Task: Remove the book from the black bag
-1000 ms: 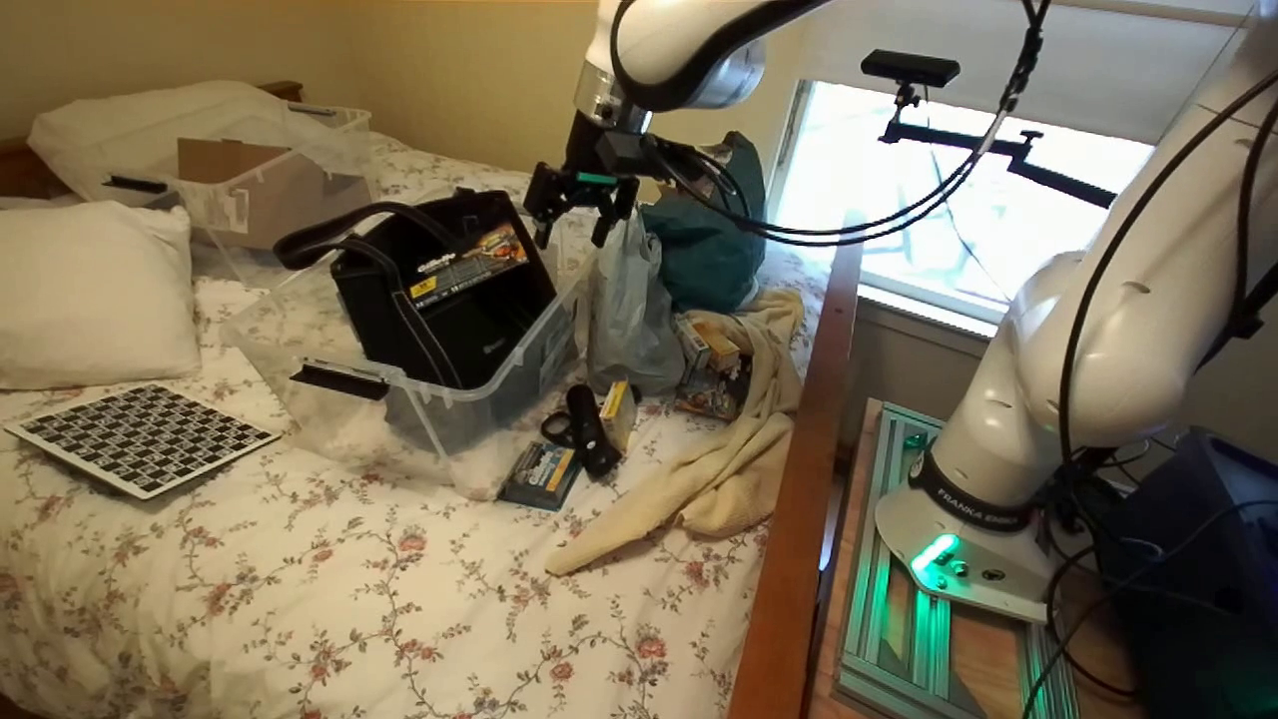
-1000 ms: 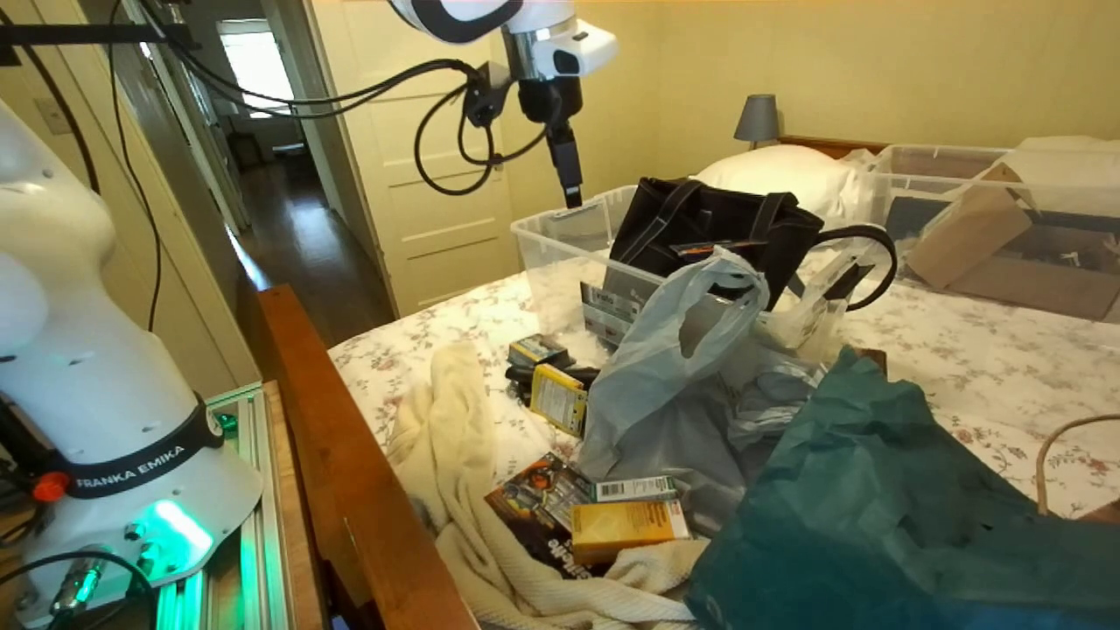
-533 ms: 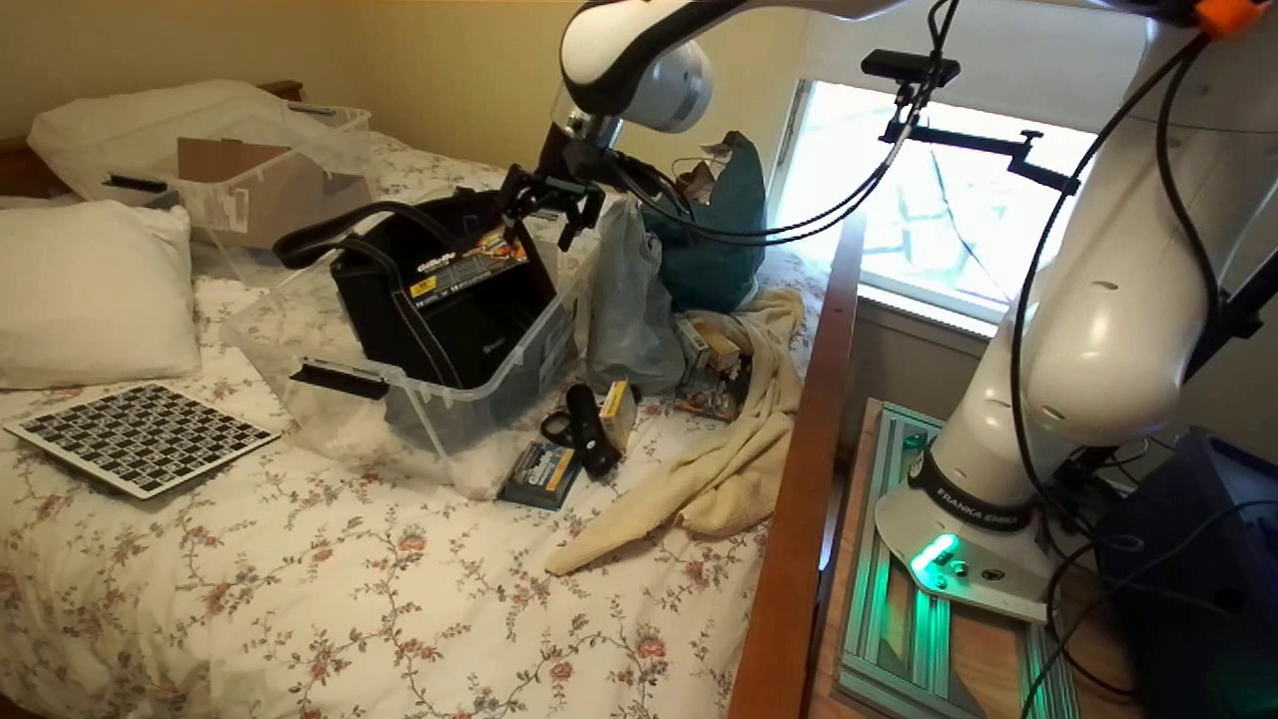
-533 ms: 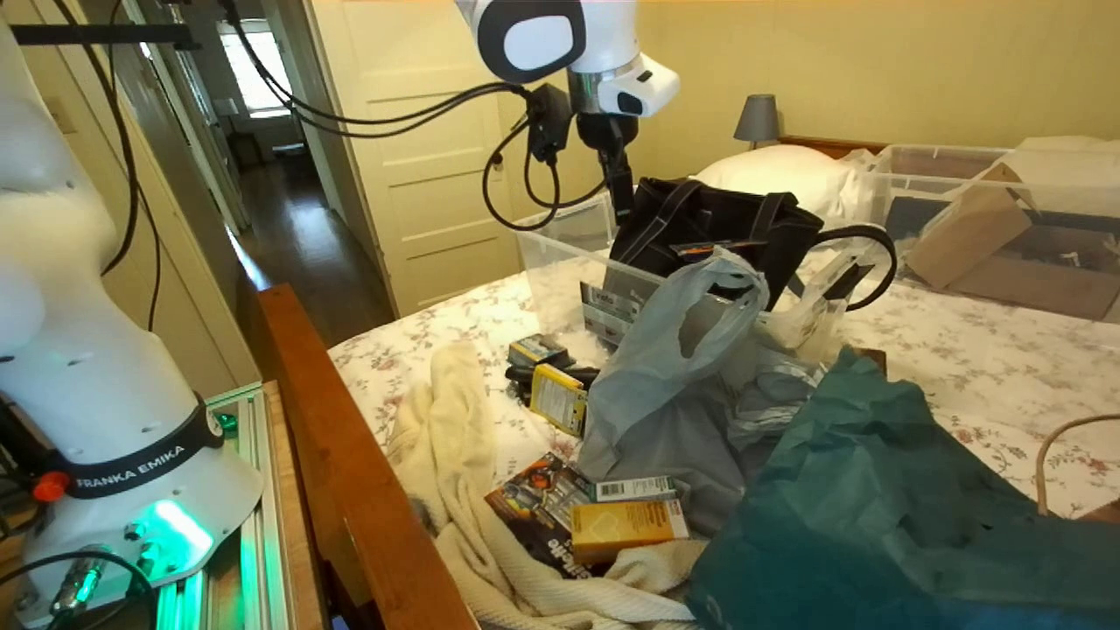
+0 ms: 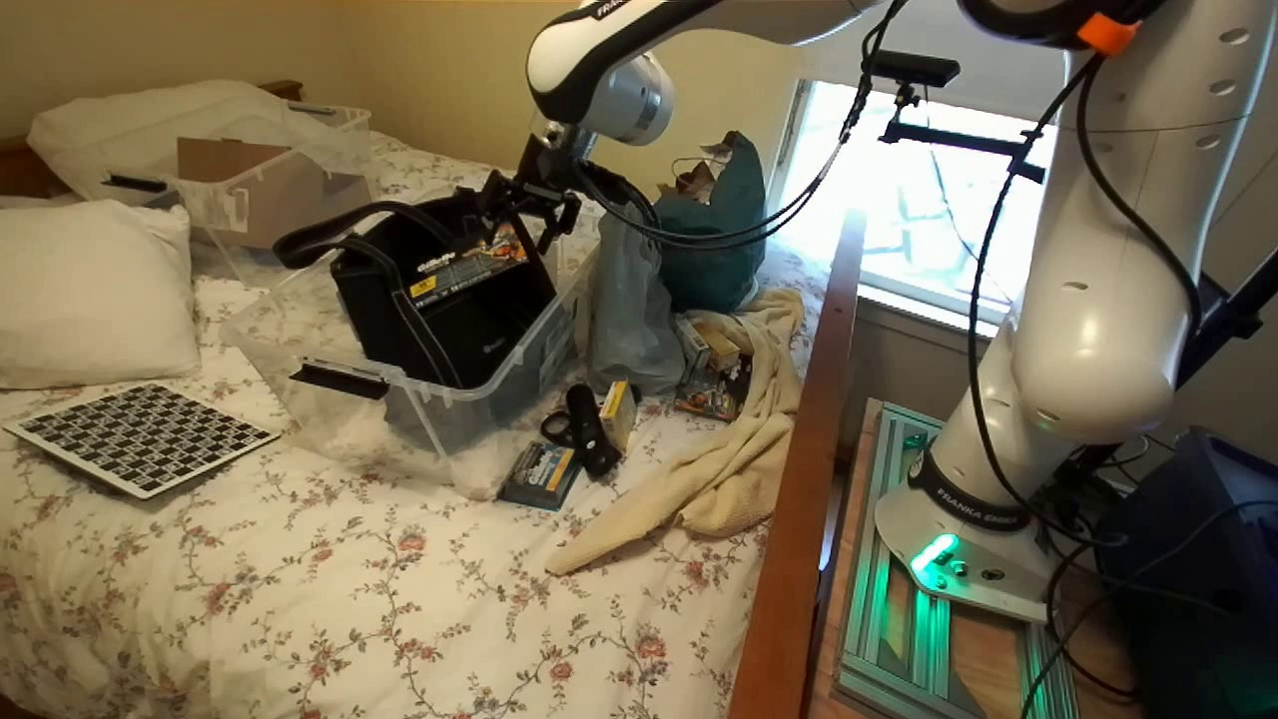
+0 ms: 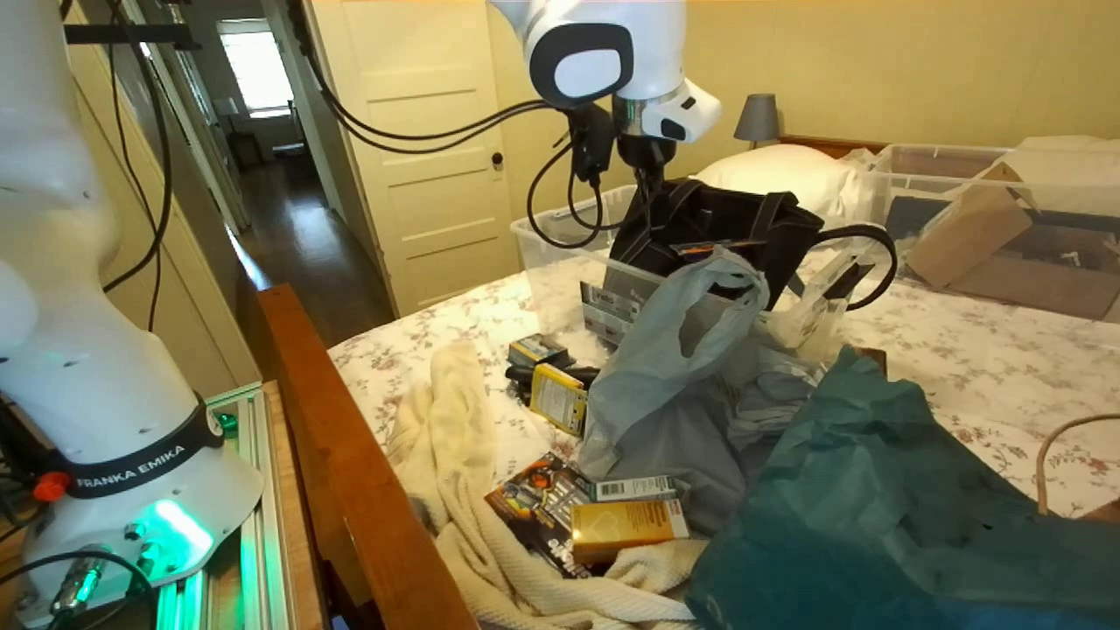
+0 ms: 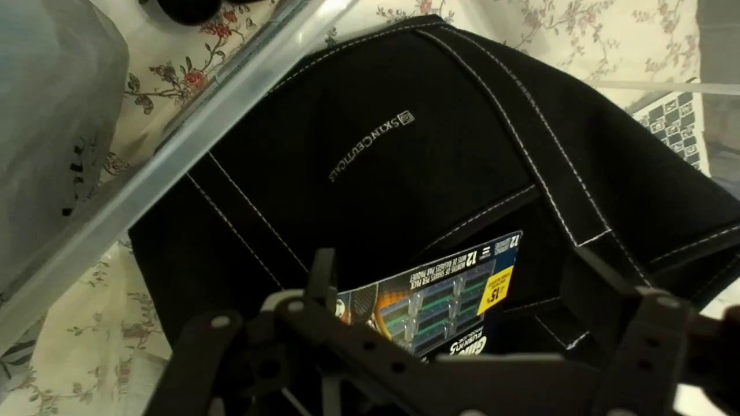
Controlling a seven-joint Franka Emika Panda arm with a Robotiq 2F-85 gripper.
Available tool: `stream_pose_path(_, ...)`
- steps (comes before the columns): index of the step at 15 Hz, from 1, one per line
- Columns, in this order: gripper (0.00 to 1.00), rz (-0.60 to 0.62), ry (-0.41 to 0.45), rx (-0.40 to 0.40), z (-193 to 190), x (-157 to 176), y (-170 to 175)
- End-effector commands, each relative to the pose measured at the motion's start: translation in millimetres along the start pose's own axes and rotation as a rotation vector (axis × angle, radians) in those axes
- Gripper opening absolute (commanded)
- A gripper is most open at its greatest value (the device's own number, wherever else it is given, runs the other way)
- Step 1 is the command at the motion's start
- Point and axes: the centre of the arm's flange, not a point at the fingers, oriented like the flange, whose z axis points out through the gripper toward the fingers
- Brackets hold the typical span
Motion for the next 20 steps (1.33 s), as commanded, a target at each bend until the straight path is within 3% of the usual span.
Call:
stream_pose_path(1, 1.00, -0.001, 0.000, 0.001, 0.6, 0.8, -0.6)
stream_pose_path(5, 1.00, 0.126, 0.004, -0.020, 15.2, 24.8, 23.4)
stream_pose_path(10, 1.00, 0.166, -0.008, -0.011, 34.4, 54.5, 54.8)
stream_pose_path(20, 1.00, 0.165, -0.056, 0.201, 65.2, 87.8, 63.2)
